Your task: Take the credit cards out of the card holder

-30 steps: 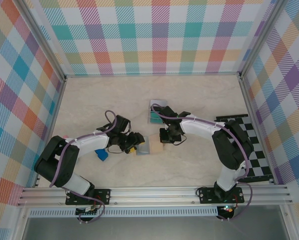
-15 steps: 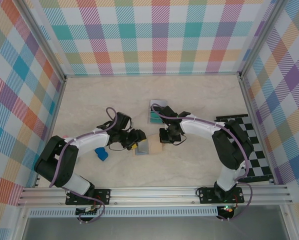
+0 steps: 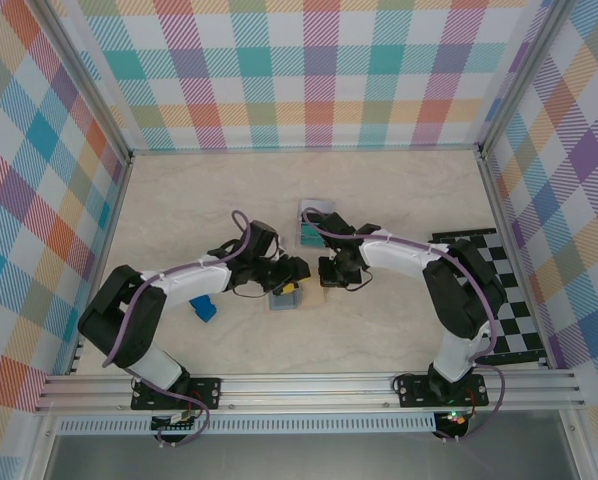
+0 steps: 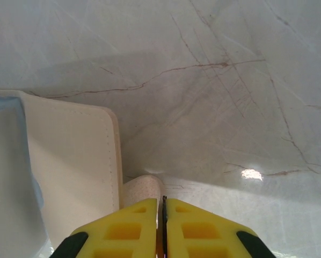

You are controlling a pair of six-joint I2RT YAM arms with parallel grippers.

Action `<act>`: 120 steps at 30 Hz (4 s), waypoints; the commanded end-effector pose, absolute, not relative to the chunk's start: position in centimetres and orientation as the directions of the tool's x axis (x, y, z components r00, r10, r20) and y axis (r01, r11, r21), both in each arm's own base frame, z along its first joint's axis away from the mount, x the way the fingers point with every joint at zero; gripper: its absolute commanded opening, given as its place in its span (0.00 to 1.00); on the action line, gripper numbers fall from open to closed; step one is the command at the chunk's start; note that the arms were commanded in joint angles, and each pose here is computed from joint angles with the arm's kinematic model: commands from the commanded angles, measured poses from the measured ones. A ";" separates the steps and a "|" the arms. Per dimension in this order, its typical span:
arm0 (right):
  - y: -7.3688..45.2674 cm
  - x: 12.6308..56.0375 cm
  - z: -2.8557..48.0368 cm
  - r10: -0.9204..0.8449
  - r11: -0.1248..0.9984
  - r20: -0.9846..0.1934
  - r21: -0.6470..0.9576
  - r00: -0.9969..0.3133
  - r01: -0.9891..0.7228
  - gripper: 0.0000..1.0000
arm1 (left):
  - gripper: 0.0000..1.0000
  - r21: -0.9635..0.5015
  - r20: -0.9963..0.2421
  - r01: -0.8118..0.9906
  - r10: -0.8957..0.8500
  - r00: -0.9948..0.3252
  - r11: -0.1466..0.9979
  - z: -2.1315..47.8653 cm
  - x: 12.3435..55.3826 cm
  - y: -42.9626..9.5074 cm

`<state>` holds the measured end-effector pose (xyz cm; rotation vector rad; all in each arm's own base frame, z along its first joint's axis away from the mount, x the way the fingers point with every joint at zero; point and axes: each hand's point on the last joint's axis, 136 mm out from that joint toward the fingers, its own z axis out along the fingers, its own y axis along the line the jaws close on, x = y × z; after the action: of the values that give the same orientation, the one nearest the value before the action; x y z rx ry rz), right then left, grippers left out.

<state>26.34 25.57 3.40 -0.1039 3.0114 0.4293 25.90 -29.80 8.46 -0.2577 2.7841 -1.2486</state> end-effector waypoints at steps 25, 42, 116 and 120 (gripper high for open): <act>25.6 25.9 7.8 0.006 0.865 -0.148 0.497 -0.989 -0.069 0.24 | 0.35 -0.645 0.052 -0.186 -0.200 -0.978 0.741 2.3 26.4 -31.5; 28.4 25.5 4.2 -0.054 0.879 -0.033 0.473 -0.998 -0.063 0.09 | 0.01 -0.589 0.055 -0.204 -0.214 -0.975 0.782 1.4 25.6 -30.1; 27.9 25.3 1.2 -0.057 0.917 0.036 0.398 -0.998 -0.038 0.07 | 0.24 -0.572 0.038 -0.241 -0.268 -0.963 0.784 5.5 25.2 -24.4; 27.9 25.5 1.7 -0.057 0.913 0.020 0.406 -0.998 -0.044 0.08 | 0.19 -0.578 0.028 -0.230 -0.263 -0.964 0.783 5.9 25.2 -24.4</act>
<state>25.90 28.25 2.39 -0.0637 3.0767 0.7043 25.35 -24.27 4.70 -0.4460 2.9362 -0.8905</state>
